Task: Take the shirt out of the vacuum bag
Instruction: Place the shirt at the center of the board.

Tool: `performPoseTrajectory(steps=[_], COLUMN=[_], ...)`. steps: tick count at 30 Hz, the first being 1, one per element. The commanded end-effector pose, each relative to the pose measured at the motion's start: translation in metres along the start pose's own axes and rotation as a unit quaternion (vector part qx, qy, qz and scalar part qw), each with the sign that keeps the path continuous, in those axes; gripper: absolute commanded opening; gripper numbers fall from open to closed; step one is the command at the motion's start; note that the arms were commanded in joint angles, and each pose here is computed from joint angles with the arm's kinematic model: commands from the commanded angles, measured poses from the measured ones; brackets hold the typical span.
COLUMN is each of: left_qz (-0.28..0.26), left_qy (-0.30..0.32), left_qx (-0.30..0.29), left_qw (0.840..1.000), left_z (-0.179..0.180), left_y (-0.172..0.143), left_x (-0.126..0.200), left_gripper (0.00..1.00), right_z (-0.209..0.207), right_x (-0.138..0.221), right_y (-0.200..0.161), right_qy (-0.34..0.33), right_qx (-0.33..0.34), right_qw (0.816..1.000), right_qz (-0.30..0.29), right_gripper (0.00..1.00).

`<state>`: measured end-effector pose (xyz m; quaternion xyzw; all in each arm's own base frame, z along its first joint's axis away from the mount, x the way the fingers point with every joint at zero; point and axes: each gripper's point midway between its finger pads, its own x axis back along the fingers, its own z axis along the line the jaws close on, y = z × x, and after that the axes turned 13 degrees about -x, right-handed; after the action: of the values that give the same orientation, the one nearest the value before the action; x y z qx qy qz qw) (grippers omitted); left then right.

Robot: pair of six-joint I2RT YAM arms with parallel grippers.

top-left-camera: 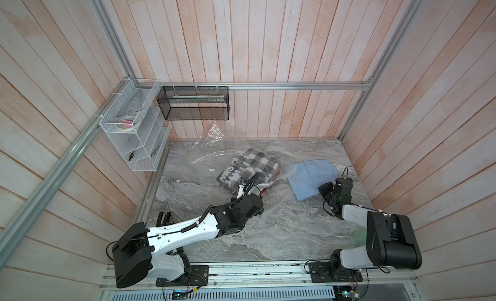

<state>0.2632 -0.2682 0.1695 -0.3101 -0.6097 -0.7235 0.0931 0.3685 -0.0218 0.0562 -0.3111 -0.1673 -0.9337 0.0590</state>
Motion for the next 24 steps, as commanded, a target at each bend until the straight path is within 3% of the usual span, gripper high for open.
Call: performPoseTrajectory(steps=[1, 3, 13, 16, 24], left_qz=[-0.005, -0.006, -0.020, -0.039, -0.104], left_qy=[0.003, 0.001, -0.018, -0.033, -0.049], left_qx=[0.003, 0.002, -0.003, 0.000, 0.035], left_qw=[1.000, 1.000, 1.000, 0.999, 0.993], left_z=[0.004, 0.003, -0.012, -0.020, -0.022], left_y=[0.006, 0.007, 0.023, 0.036, 0.071], left_x=[0.003, 0.003, -0.001, 0.000, 0.014], left_gripper=[0.00, 0.00, 0.00, 0.00, 0.00], right_z=[-0.021, -0.017, 0.040, 0.076, 0.148], right_x=[-0.003, 0.001, 0.052, 0.071, 0.119], right_y=[-0.015, -0.017, -0.001, -0.012, -0.099], right_qy=[-0.023, -0.014, 0.061, 0.102, 0.211], right_qx=[-0.027, -0.024, 0.047, 0.099, 0.203], right_qw=[0.999, 0.999, 0.997, 0.990, 0.955], right_qz=[0.041, 0.043, -0.012, -0.011, 0.055], right_gripper=[0.21, 0.29, 0.96, 0.98, 0.98])
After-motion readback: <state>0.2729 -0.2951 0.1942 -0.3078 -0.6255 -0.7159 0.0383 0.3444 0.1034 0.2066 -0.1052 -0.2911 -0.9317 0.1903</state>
